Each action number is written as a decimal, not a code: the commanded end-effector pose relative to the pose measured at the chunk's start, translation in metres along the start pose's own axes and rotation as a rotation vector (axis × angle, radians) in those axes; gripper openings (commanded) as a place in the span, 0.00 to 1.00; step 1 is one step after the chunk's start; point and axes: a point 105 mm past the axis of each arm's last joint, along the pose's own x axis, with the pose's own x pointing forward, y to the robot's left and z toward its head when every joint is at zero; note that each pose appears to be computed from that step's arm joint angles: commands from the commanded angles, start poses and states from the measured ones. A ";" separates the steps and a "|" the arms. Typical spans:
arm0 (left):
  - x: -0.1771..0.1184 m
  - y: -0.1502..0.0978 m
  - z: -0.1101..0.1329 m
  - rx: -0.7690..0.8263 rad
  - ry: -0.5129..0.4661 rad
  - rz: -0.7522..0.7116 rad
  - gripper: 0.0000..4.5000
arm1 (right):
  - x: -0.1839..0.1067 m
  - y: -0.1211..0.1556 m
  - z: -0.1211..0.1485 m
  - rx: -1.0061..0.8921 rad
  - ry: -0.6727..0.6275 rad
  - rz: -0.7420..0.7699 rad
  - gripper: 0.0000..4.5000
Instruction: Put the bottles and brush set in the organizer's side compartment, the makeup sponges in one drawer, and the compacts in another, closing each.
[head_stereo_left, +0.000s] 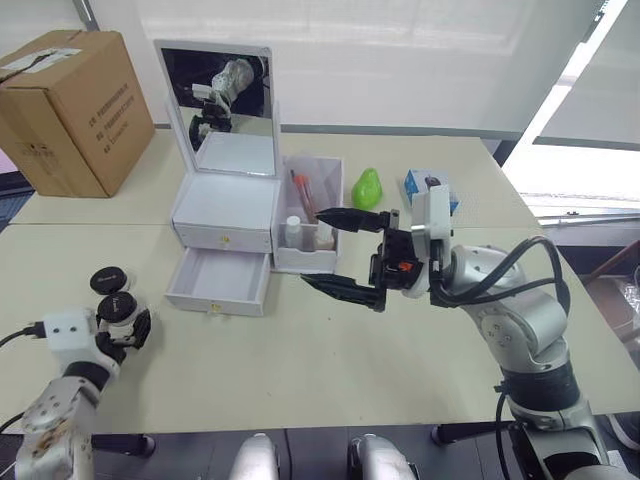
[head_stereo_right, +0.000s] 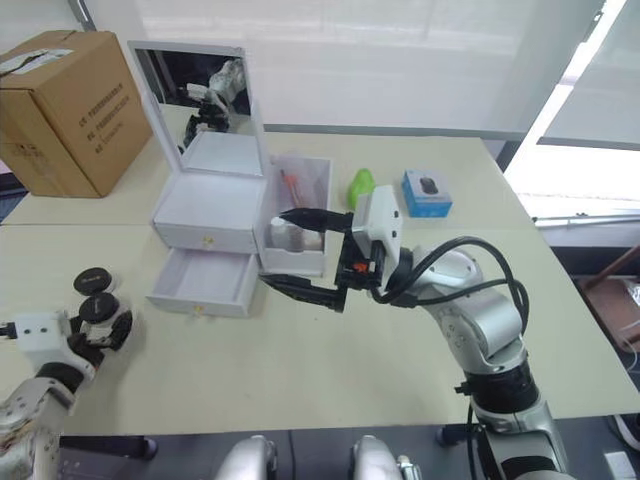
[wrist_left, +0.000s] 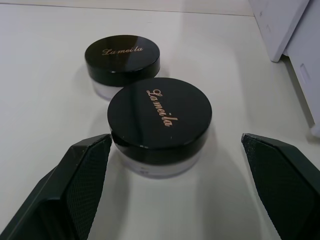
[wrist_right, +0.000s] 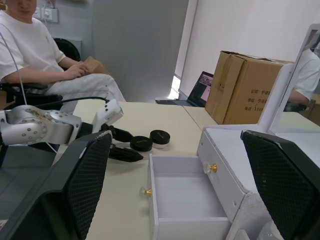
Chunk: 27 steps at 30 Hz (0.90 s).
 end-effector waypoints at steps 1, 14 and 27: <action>0.006 0.002 0.003 0.001 0.003 0.025 0.99 | 0.002 0.005 0.009 -0.035 -0.016 0.006 1.00; 0.013 -0.005 0.012 -0.068 -0.058 0.015 0.73 | -0.002 0.010 -0.003 -0.010 0.010 -0.012 1.00; 0.001 0.004 0.059 -0.051 -0.306 -0.026 0.65 | -0.031 0.023 -0.054 0.026 0.045 0.034 1.00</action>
